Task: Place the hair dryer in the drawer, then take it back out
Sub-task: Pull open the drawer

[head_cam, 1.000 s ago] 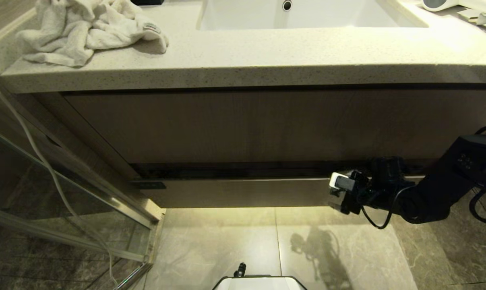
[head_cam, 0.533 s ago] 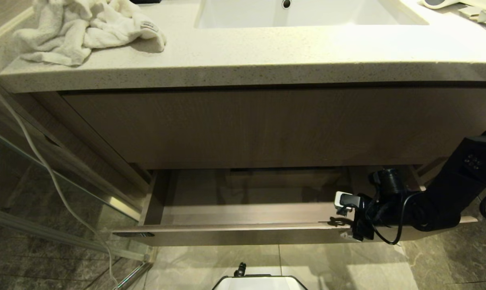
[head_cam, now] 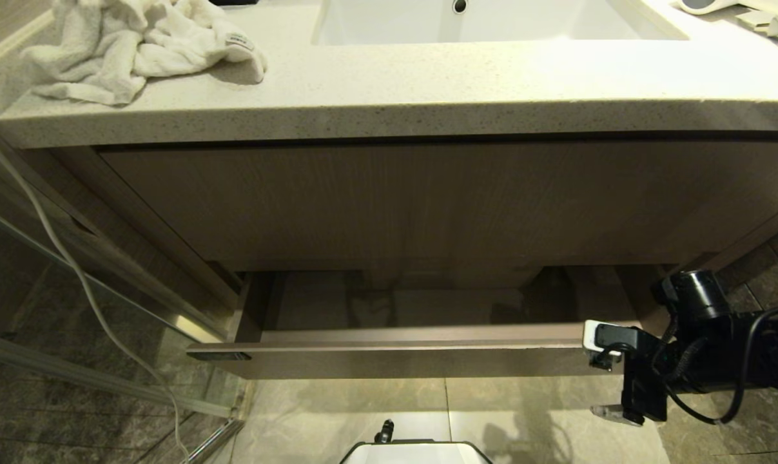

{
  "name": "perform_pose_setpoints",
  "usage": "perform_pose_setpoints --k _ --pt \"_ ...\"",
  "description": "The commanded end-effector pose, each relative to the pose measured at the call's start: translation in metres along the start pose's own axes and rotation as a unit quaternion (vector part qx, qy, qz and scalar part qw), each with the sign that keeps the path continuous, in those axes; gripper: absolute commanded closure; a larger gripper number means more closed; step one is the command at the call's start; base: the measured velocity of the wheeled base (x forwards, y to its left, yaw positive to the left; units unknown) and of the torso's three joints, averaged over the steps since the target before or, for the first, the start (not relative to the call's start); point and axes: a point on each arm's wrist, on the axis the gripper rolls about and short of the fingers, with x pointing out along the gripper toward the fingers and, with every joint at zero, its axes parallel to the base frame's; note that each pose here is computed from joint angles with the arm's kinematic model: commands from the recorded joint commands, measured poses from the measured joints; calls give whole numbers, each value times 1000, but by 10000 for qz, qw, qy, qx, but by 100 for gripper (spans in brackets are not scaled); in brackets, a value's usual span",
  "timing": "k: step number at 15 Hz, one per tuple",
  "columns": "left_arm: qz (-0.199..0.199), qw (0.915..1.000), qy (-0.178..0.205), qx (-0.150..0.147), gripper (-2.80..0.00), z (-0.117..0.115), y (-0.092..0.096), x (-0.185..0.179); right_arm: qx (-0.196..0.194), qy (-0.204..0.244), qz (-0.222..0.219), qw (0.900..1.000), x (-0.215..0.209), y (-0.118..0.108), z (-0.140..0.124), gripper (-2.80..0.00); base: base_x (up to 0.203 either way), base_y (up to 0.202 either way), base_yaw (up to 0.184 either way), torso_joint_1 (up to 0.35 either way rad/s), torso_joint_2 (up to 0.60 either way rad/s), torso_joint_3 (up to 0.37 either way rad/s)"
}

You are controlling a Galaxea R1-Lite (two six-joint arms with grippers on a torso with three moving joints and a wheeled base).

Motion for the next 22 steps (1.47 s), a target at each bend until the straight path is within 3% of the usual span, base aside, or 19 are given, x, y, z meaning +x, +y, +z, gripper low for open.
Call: perform_pose_setpoints --k 1,3,5,9,10,13,15,16,19,22 --pt "1 10000 15 0 0 0 0 0 -11 10 -220 9998 -38 14 -2 -280 0 0 0 0 0 0" --pt "1 10000 15 0 0 0 0 0 175 -34 -354 9992 -43 9 -1 -280 0 0 0 0 0 0" --pt "1 10000 15 0 0 0 0 0 895 -204 -718 9932 -57 -2 0 -280 0 0 0 0 0 0" --pt "1 10000 15 0 0 0 0 0 2203 -518 -1373 9643 -96 -1 -9 -280 0 0 0 0 0 0" --pt "1 10000 15 0 0 0 0 0 2334 -582 -1524 9586 -105 0 -10 0 0 0 0 0 0 0" --pt "1 10000 15 0 0 0 0 0 2532 -451 -1626 9526 -120 13 -17 0 0 0 0 0 0 0" --pt "1 10000 15 0 0 0 0 0 2943 -372 -1609 9413 -137 22 -20 0 0 0 0 0 0 0" --pt "1 10000 15 0 0 0 0 0 3194 -403 -1752 9304 -150 24 -20 0 0 0 0 0 0 0" --pt "1 10000 15 0 0 0 0 0 4034 -724 -2279 8833 -184 47 -21 0 0 0 0 0 0 0" --pt "1 10000 15 0 0 0 0 0 4316 -752 -2755 8557 -184 109 -38 0 0 0 0 0 0 0"
